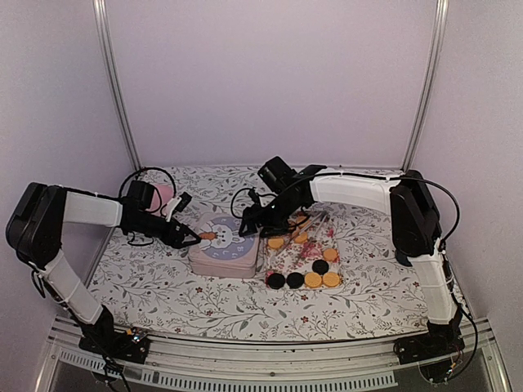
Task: Pack the cookies
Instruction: Press the box lid onto the packing box.
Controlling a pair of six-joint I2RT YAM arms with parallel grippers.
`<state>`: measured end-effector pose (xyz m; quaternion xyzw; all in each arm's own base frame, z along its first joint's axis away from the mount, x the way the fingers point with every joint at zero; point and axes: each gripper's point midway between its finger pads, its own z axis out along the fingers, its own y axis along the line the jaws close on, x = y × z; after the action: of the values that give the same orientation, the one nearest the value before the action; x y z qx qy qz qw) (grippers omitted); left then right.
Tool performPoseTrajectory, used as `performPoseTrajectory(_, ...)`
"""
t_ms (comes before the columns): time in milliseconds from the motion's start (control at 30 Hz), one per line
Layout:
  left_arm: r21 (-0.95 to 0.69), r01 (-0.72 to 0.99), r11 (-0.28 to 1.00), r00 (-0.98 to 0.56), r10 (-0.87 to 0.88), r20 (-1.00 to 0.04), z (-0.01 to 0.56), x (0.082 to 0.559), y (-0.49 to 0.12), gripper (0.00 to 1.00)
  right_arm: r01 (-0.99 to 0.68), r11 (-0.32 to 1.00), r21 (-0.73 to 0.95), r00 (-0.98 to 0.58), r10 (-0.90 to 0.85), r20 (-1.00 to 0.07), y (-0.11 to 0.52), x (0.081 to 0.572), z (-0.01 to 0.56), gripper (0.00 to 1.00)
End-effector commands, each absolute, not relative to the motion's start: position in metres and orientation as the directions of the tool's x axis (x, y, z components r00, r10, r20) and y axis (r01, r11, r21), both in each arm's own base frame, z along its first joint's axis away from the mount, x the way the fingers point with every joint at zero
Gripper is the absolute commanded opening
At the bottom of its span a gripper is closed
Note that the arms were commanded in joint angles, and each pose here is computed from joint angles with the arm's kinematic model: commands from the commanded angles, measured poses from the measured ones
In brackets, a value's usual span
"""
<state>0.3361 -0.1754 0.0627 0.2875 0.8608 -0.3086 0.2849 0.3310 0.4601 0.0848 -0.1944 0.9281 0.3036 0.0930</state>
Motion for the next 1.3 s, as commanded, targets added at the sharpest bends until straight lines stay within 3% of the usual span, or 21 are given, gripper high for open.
performPoseTrajectory(0, -0.39, 0.682, 0.619, -0.678, 0.335, -0.654, 0.058, 0.328, -0.18, 0.76, -0.445, 0.733, 0.514, -0.892, -0.315, -0.323, 0.468, 0.334, 0.088, 0.78)
performPoseTrajectory(367, -0.309, 0.672, 0.673, -0.679, 0.394, -0.619, 0.043, 0.322, -0.162, 0.72, -0.462, 0.73, 0.504, -0.882, -0.316, -0.35, 0.47, 0.339, 0.088, 0.78)
performPoseTrajectory(533, -0.181, 0.704, 0.687, -0.632, 0.49, -0.6, 0.025, 0.314, -0.145, 0.71, -0.464, 0.749, 0.472, -0.878, -0.32, -0.356, 0.463, 0.342, 0.082, 0.78)
performPoseTrajectory(600, -0.154, 0.715, 0.682, -0.62, 0.517, -0.59, 0.019, 0.311, -0.142, 0.65, -0.464, 0.757, 0.459, -0.877, -0.32, -0.359, 0.46, 0.342, 0.078, 0.78)
performPoseTrajectory(733, -0.125, 0.712, 0.691, -0.615, 0.528, -0.586, 0.02, 0.315, -0.141, 0.66, -0.474, 0.757, 0.451, -0.867, -0.309, -0.391, 0.46, 0.345, 0.087, 0.8)
performPoseTrajectory(833, -0.117, 0.708, 0.696, -0.614, 0.525, -0.589, 0.028, 0.317, -0.141, 0.73, -0.487, 0.755, 0.439, -0.85, -0.292, -0.439, 0.458, 0.35, 0.108, 0.84)
performPoseTrajectory(900, -0.106, 0.704, 0.702, -0.604, 0.514, -0.608, 0.041, 0.32, -0.14, 0.85, -0.493, 0.758, 0.427, -0.837, -0.279, -0.47, 0.455, 0.354, 0.123, 1.0)
performPoseTrajectory(1000, -0.087, 0.697, 0.712, -0.578, 0.486, -0.656, 0.072, 0.329, -0.138, 0.99, -0.499, 0.762, 0.412, -0.818, -0.259, -0.513, 0.448, 0.36, 0.144, 0.99)
performPoseTrajectory(1267, -0.149, 0.639, 0.754, -0.579, 0.345, -0.739, 0.137, 0.357, -0.11, 0.99, -0.471, 0.798, 0.375, -0.779, -0.176, -0.602, 0.405, 0.374, 0.196, 0.99)
